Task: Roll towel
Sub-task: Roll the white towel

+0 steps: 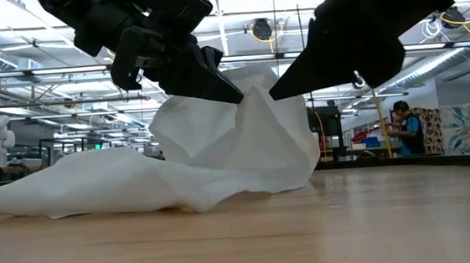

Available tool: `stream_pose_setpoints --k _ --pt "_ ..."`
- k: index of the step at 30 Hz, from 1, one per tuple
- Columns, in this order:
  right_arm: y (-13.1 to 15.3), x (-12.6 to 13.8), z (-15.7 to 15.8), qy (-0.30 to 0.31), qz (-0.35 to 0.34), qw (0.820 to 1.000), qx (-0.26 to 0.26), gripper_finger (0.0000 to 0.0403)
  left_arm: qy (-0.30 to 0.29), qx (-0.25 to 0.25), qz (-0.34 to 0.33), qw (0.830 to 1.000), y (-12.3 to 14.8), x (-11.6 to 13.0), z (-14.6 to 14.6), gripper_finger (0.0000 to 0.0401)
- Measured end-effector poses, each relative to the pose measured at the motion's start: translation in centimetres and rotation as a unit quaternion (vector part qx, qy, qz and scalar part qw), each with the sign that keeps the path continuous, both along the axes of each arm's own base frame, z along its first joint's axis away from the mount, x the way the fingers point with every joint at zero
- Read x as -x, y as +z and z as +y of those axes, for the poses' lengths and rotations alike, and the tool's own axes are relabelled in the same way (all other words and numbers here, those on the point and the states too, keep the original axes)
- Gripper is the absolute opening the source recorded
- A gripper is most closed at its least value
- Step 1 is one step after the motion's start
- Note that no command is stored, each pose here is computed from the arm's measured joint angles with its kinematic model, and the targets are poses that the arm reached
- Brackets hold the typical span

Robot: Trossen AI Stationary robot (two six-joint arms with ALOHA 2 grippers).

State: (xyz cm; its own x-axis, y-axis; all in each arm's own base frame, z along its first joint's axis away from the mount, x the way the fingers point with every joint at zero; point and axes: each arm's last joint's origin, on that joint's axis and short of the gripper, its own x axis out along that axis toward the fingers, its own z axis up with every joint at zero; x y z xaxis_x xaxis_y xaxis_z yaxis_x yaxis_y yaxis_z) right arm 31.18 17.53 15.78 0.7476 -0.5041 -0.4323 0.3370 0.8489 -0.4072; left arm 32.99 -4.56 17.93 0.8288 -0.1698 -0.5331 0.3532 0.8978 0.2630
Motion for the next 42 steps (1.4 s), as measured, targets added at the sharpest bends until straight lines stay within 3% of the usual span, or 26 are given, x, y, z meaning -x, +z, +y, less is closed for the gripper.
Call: stream_pose_setpoints --k 11,20,27,38,42 --pt "-0.2 0.7 0.2 -0.014 0.005 0.999 0.03 0.0201 -0.004 0.002 -0.006 1.0 0.1 -0.1 0.0 0.0008" --pt "-0.2 0.0 0.1 0.022 0.021 0.999 -0.03 0.0175 -0.006 0.007 -0.015 1.0 0.3 -0.2 0.0 0.0008" --pt "0.0 0.1 0.1 -0.004 -0.002 1.0 -0.001 0.0156 0.002 0.009 -0.015 1.0 0.3 -0.2 0.5 0.0008" --pt "0.0 -0.6 -0.8 0.008 0.014 1.0 -0.007 0.0107 0.002 0.01 -0.014 1.0 0.3 -0.2 0.4 0.0008" --pt "0.0 -0.7 -1.0 0.004 0.015 1.0 0.002 0.0063 -0.006 0.015 -0.013 1.0 0.3 -0.2 0.4 0.0008"
